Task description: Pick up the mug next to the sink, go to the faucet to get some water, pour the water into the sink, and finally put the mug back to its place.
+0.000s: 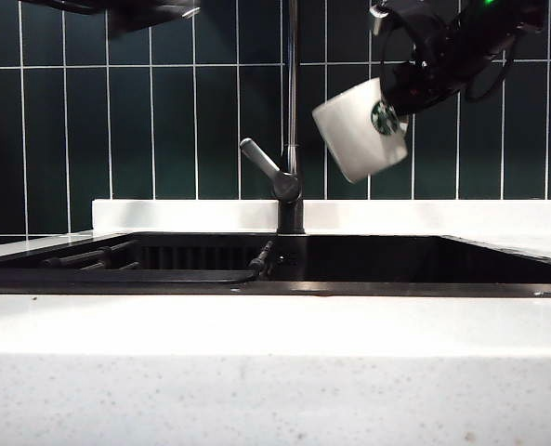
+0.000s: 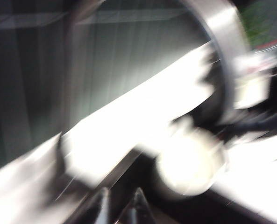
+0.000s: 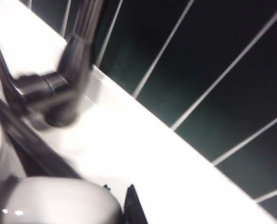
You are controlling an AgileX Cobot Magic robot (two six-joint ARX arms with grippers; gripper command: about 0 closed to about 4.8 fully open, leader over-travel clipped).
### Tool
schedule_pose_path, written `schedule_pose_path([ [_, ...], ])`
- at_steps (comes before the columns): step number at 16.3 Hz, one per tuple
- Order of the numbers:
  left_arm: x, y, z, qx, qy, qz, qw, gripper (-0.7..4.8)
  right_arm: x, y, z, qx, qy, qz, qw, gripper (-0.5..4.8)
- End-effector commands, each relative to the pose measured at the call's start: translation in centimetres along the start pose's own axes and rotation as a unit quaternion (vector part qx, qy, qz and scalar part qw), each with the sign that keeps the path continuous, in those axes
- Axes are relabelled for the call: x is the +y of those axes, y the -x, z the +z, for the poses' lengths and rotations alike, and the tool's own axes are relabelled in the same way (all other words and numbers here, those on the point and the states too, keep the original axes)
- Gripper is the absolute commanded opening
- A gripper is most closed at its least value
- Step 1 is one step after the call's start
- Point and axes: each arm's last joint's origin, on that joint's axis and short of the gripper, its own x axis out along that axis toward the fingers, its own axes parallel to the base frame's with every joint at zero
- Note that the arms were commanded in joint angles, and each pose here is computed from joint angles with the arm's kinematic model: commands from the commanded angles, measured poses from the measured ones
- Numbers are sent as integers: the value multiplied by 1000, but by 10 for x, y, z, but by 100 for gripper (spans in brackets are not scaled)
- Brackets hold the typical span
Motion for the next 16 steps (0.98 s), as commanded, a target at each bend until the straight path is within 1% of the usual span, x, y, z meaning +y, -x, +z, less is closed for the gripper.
schedule_pose_path([
  [1, -30, 13, -14, 130, -40, 85, 987, -6, -10, 7, 12, -10, 43, -57, 997, 0],
  [3, -40, 16, -18, 138, -42, 99, 985, -6, -11, 6, 11, 2, 51, -72, 996, -1],
  [4, -44, 19, -19, 143, -43, 109, 983, -6, -11, 6, 11, 7, 67, -78, 995, 0],
  [5, -48, 21, -22, 149, -43, 120, 981, -6, -10, 6, 11, 14, 97, -83, 992, 0],
  [6, -55, 26, -24, 154, -44, 135, 978, -6, -9, 6, 12, 25, 143, -91, 985, 0],
  [7, -59, 29, -25, 154, -46, 146, 976, -6, -8, 6, 12, 34, 173, -94, 980, -1],
  [10, -73, 40, -31, 136, -51, 171, 975, -6, -4, 6, 11, 61, 236, -95, 965, -1],
  [11, -80, 44, -39, 140, -50, 179, 973, -6, -4, 6, 11, 69, 257, -97, 959, -1],
  [13, -86, 48, -56, 144, -35, 194, 970, -6, -4, 6, 10, 74, 300, -95, 946, -1],
  [15, -93, 52, -76, 139, -14, 201, 970, -6, -5, 6, 10, 78, 333, -92, 935, -1],
  [16, -100, 56, -92, 129, -2, 205, 970, -6, -4, 6, 11, 76, 365, -87, 924, -1],
])
